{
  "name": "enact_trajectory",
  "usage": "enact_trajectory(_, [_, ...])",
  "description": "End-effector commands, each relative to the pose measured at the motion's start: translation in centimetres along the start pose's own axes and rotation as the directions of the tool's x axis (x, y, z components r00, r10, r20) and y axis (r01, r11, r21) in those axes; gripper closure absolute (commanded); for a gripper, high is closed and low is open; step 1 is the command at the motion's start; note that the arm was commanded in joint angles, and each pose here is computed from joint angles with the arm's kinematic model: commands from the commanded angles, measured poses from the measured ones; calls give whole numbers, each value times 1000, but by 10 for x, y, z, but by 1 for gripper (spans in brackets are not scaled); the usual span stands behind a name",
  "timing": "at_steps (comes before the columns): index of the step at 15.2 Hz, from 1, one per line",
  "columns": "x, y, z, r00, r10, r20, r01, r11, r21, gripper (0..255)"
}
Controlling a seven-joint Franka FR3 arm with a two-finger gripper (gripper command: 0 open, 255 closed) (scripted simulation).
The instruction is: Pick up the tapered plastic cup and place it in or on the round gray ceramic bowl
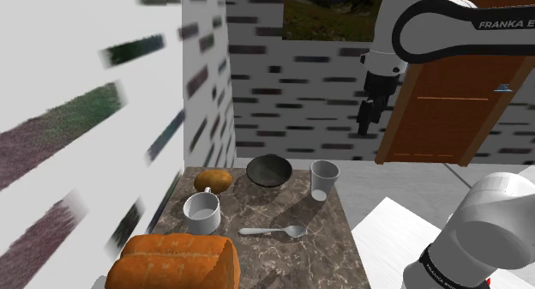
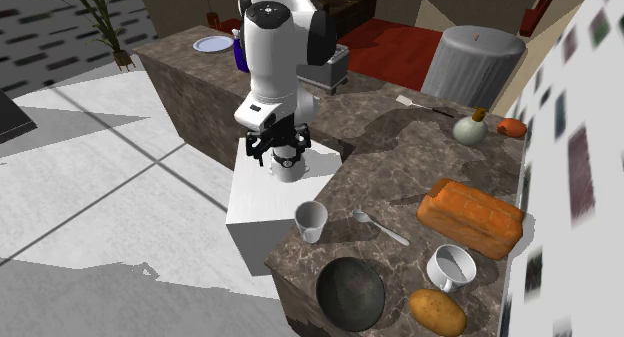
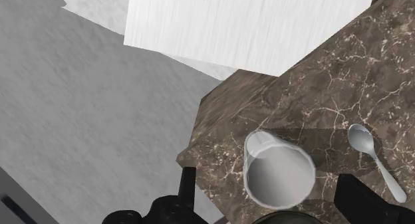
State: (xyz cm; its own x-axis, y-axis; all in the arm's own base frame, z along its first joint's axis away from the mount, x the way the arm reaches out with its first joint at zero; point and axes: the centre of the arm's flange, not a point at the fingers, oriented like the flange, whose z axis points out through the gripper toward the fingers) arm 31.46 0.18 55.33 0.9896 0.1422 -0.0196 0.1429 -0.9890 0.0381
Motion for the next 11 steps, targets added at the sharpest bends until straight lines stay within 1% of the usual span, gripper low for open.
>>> enact_trajectory(1, [0,0,0,1000,0,0,0,1000,0,0])
enact_trajectory(11, [72,1,114,999,-43,29,39,993,109,0])
